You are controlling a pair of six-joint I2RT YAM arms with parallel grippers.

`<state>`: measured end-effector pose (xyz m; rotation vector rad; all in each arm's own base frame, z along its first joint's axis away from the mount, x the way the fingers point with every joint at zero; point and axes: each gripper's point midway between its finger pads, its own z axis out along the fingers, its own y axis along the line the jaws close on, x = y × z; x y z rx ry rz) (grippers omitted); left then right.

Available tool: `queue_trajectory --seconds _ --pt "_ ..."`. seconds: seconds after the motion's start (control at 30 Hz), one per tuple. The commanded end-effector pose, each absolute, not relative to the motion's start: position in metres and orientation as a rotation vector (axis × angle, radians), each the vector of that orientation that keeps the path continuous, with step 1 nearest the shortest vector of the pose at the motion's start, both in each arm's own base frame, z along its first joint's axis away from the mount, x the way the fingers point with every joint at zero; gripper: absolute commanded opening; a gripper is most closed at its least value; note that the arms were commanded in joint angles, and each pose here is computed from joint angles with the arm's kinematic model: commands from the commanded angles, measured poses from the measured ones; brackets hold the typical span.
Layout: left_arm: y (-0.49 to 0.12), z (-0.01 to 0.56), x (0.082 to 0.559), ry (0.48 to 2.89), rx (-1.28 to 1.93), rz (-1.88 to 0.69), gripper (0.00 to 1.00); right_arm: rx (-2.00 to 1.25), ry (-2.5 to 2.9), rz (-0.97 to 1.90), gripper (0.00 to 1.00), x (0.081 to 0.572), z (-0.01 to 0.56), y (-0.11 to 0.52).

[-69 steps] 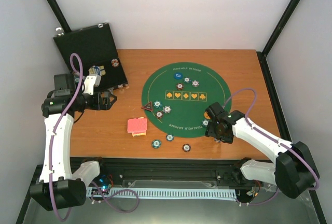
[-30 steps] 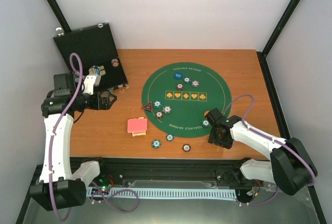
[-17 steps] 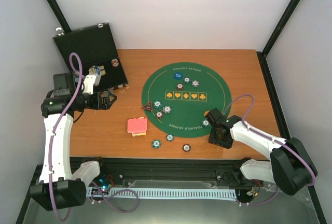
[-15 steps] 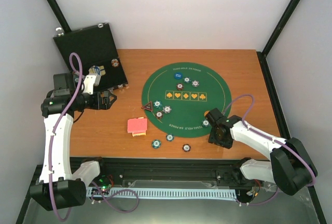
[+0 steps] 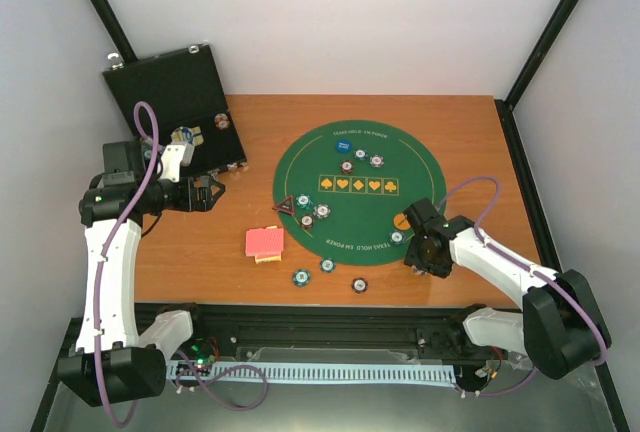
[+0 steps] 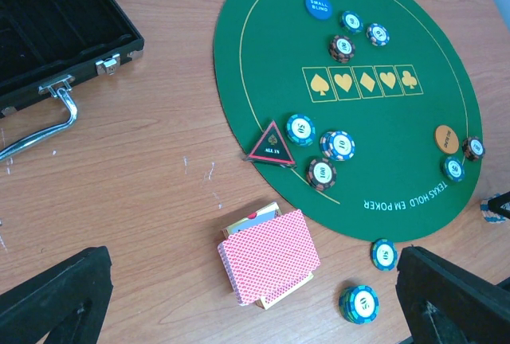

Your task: Distribute texas hold em gaming equipment

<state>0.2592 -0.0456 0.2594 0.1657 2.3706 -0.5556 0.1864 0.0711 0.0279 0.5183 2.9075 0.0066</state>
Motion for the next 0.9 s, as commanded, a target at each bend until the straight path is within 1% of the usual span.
queue_trajectory --seconds 0.0,0.73,0.77,0.87 --pt "-0.046 0.269 0.256 2.345 0.185 -0.544 1.00 0.507 2.891 0.027 0.52 0.196 0.033 0.073" --pt "-0.045 0.274 0.255 2.335 0.186 -0.534 1.00 0.523 2.929 0.024 0.46 0.187 0.019 0.072" --pt "-0.045 0.274 0.255 2.335 0.186 -0.535 1.00 0.523 2.933 0.019 0.46 0.186 0.018 0.072" --pt "-0.045 0.276 0.255 2.332 0.189 -0.529 1.00 0.523 2.936 0.015 0.39 0.186 0.017 0.072"
